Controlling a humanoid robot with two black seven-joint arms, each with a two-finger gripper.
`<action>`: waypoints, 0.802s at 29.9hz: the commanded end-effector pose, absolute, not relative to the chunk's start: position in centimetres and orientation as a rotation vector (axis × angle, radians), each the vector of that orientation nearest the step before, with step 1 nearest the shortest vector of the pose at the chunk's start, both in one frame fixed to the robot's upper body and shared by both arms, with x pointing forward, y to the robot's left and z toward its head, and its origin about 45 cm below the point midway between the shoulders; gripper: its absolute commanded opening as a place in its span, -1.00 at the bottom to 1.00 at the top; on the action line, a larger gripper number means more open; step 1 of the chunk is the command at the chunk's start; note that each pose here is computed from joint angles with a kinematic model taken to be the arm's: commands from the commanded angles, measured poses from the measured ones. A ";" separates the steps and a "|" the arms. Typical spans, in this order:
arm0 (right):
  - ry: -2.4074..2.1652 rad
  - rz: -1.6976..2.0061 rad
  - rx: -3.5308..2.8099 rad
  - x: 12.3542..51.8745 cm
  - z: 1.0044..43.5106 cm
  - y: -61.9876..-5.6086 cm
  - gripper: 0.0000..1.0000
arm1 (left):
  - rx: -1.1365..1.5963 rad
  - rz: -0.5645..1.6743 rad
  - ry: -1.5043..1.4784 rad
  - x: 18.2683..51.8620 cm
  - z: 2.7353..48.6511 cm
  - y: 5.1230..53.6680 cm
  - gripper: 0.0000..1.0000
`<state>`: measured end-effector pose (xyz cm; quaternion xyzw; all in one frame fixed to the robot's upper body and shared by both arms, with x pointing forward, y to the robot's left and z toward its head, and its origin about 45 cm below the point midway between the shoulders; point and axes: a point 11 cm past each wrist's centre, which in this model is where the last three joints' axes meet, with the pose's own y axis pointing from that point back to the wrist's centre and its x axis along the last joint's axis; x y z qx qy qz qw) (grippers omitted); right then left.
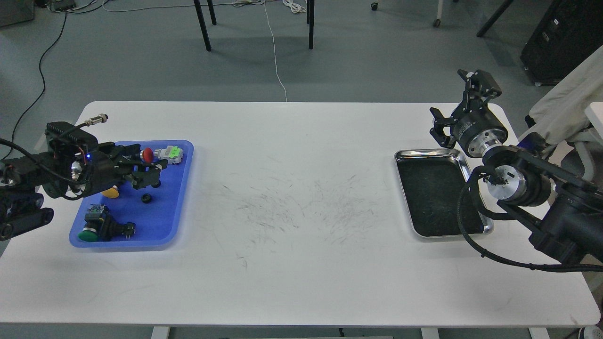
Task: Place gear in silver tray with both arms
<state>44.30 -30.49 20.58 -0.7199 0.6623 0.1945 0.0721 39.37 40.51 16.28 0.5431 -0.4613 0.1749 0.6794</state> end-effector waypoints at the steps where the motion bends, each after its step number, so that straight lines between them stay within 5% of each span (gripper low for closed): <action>1: 1.988 0.587 -2.164 44.3 20.5 -30.4 0.98 | 1.221 0.390 -1.041 39.8 15.5 39.9 0.63; 18: 1.993 0.583 -2.168 44.4 20.5 -30.5 0.98 | 1.212 0.414 -0.975 38.3 13.2 40.0 0.61; 24: 1.992 0.583 -2.171 44.3 20.5 -30.4 0.98 | 1.239 0.416 -0.981 38.1 12.8 40.8 0.43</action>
